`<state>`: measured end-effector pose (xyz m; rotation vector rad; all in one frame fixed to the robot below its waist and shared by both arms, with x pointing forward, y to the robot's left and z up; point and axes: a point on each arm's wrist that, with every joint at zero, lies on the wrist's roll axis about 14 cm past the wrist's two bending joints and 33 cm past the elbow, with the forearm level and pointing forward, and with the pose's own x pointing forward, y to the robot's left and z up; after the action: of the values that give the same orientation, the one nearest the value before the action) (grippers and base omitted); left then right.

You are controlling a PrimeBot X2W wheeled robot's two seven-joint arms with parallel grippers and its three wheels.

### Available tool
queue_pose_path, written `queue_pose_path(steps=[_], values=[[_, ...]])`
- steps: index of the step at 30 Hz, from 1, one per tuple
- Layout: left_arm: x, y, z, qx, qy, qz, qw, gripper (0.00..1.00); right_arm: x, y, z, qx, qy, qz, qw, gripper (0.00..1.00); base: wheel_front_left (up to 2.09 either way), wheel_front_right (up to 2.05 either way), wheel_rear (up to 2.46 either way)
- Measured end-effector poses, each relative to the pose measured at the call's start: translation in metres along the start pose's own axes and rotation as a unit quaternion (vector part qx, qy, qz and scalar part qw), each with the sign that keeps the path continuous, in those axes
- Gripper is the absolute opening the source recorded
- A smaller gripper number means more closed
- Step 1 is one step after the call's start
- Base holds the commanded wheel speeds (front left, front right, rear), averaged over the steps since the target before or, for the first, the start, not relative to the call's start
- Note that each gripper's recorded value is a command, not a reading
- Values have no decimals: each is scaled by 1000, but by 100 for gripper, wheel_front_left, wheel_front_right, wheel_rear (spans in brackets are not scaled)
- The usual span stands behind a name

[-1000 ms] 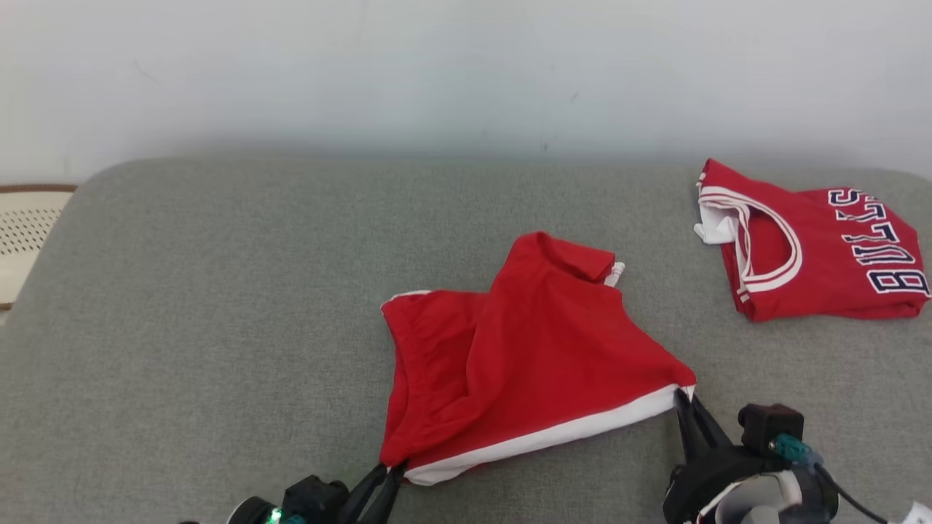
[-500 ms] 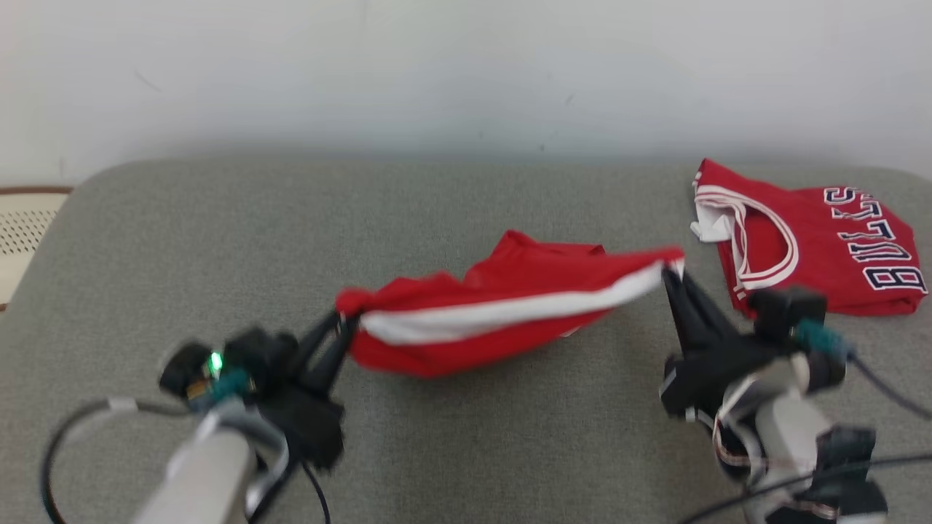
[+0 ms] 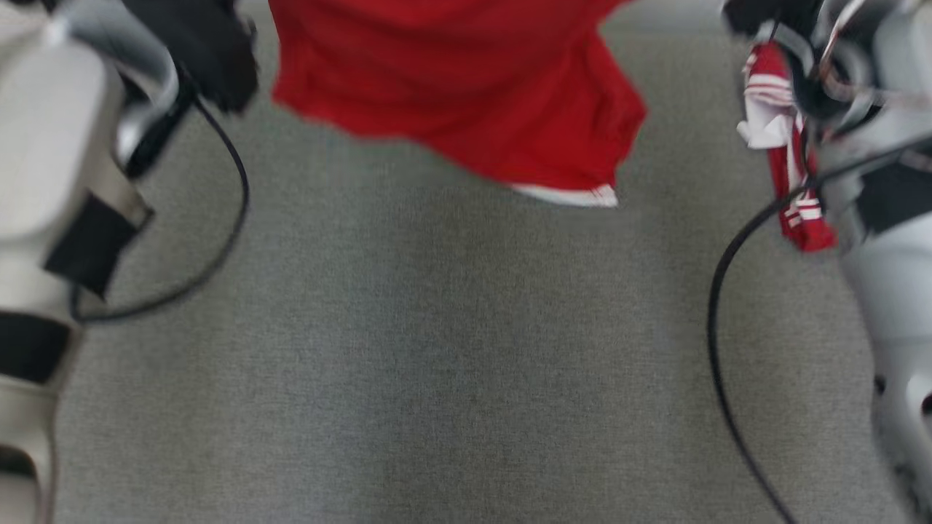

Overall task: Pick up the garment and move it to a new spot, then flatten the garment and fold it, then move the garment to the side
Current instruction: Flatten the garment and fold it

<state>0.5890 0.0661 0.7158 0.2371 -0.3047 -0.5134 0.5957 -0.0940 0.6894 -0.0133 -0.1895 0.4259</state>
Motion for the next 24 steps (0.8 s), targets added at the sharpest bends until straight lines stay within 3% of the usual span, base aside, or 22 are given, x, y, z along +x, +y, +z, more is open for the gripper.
queue_pose_path(steps=[4, 10, 15, 24], values=[[34, 25, 8, 21, -5, 6, 1000, 0, 37, -23, 16, -2, -8, -11, 1000, 0, 0, 0, 0], [78, 58, 27, 3, -41, 33, 999, 0, 80, -49, 36, 9, -35, -28, 999, 0, 0, 0, 0], [106, 60, 20, -14, -60, 36, 997, 0, 101, -69, 33, 2, -40, -47, 998, 0, 0, 0, 0], [124, 41, -34, -28, -33, 24, 999, 0, 117, -68, -8, -2, -17, -43, 999, 0, 0, 0, 0]])
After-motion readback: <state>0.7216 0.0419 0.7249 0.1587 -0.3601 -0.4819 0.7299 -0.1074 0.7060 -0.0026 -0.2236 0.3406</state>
